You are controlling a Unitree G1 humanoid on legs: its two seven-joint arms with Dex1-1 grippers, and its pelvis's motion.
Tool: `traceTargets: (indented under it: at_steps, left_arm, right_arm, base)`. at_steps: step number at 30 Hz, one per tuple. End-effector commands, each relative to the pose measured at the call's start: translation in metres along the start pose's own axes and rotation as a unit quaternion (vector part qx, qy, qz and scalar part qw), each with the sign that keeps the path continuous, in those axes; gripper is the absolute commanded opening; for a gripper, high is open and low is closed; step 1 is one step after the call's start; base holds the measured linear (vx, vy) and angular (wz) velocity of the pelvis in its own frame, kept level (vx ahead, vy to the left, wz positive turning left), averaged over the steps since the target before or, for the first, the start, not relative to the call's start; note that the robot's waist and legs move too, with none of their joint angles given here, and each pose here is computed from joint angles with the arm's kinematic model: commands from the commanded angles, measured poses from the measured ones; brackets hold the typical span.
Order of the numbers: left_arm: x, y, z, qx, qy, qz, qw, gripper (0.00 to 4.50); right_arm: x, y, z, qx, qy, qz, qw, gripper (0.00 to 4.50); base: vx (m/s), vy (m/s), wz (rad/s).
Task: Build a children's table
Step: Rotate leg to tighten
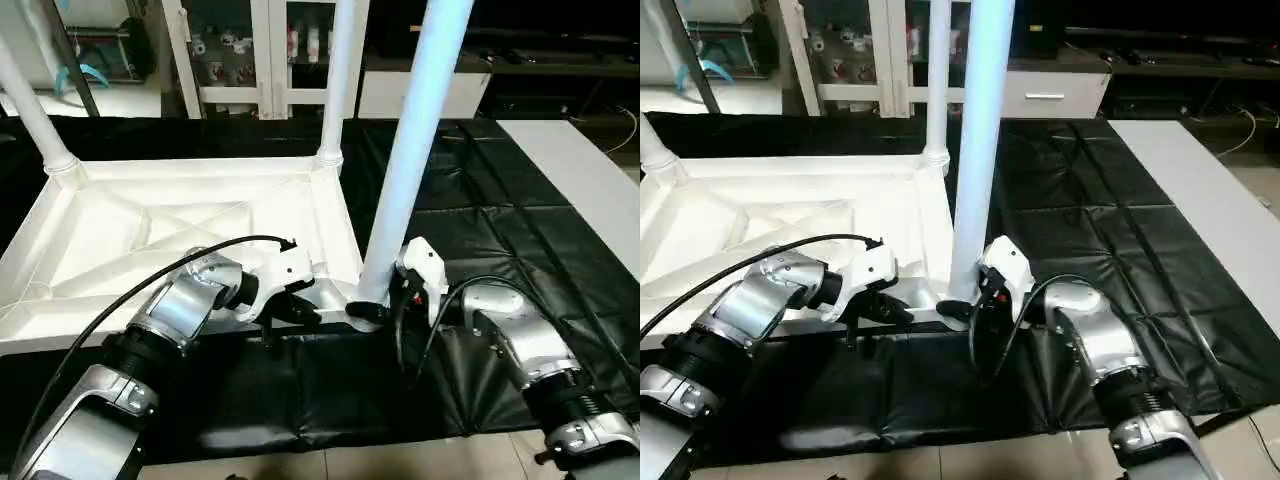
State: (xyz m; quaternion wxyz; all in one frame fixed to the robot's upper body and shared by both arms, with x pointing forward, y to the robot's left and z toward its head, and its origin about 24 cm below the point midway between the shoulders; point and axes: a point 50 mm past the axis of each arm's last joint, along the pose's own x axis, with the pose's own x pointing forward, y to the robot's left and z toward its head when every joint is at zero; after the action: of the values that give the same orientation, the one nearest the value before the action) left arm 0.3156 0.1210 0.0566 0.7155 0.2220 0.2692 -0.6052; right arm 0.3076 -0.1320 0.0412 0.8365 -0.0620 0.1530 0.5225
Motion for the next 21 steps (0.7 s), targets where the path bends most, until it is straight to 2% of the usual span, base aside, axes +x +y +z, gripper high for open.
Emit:
traceTargets:
  at_steps: [1,5,8,11,12,15,16,17,18,19,21]
  left_arm:
    - [0.013,-0.007,-0.013,-0.031,0.023,-0.015,0.999,0.00]
    - [0.019,0.002,-0.008,-0.045,0.011,0.034,0.998,0.00]
    - [0.024,0.012,0.001,-0.051,0.004,0.089,0.995,0.00]
    - [0.026,0.017,0.005,-0.057,0.002,0.111,0.992,0.00]
    - [0.028,0.022,0.009,-0.067,-0.001,0.141,0.988,0.00]
    - [0.031,0.028,0.014,-0.071,-0.001,0.171,0.983,0.00]
    - [0.032,0.031,0.018,-0.071,-0.005,0.183,0.980,0.00]
    - [0.032,0.031,0.018,-0.071,-0.005,0.183,0.980,0.00]
    - [0.033,0.032,0.021,-0.071,-0.011,0.188,0.980,0.00]
    - [0.034,0.032,0.021,-0.071,-0.012,0.187,0.980,0.00]
    - [0.034,0.032,0.022,-0.072,-0.013,0.185,0.980,0.00]
  right_arm:
    - [0.001,-0.007,0.004,-0.003,-0.007,-0.040,0.999,2.73]
    - [0.013,-0.011,0.001,0.040,-0.031,-0.139,0.989,2.70]
    - [0.028,-0.010,-0.002,0.083,-0.039,-0.223,0.971,2.70]
    - [0.035,-0.008,-0.003,0.088,-0.033,-0.254,0.963,2.70]
    - [0.046,-0.007,-0.003,0.104,-0.027,-0.299,0.948,2.70]
    - [0.057,-0.007,-0.001,0.126,-0.013,-0.360,0.924,2.69]
    - [0.059,-0.010,-0.001,0.141,-0.004,-0.440,0.887,2.69]
    - [0.059,-0.010,-0.001,0.141,-0.004,-0.440,0.887,2.69]
    - [0.059,-0.011,0.001,0.142,0.002,-0.507,0.850,2.69]
    - [0.058,-0.011,0.002,0.138,0.001,-0.520,0.843,2.69]
    - [0.060,-0.011,0.008,0.126,-0.009,-0.520,0.845,2.69]
  base:
    - [0.000,0.000,0.00]
    - [0.000,0.000,0.00]
    - [0.000,0.000,0.00]
    - [0.000,0.000,0.00]
    - [0.000,0.000,0.00]
    - [0.000,0.000,0.00]
    - [0.000,0.000,0.00]
    - [0.000,0.000,0.00]
    - [0.000,0.000,0.00]
    - [0.000,0.000,0.00]
    - [0.000,0.000,0.00]
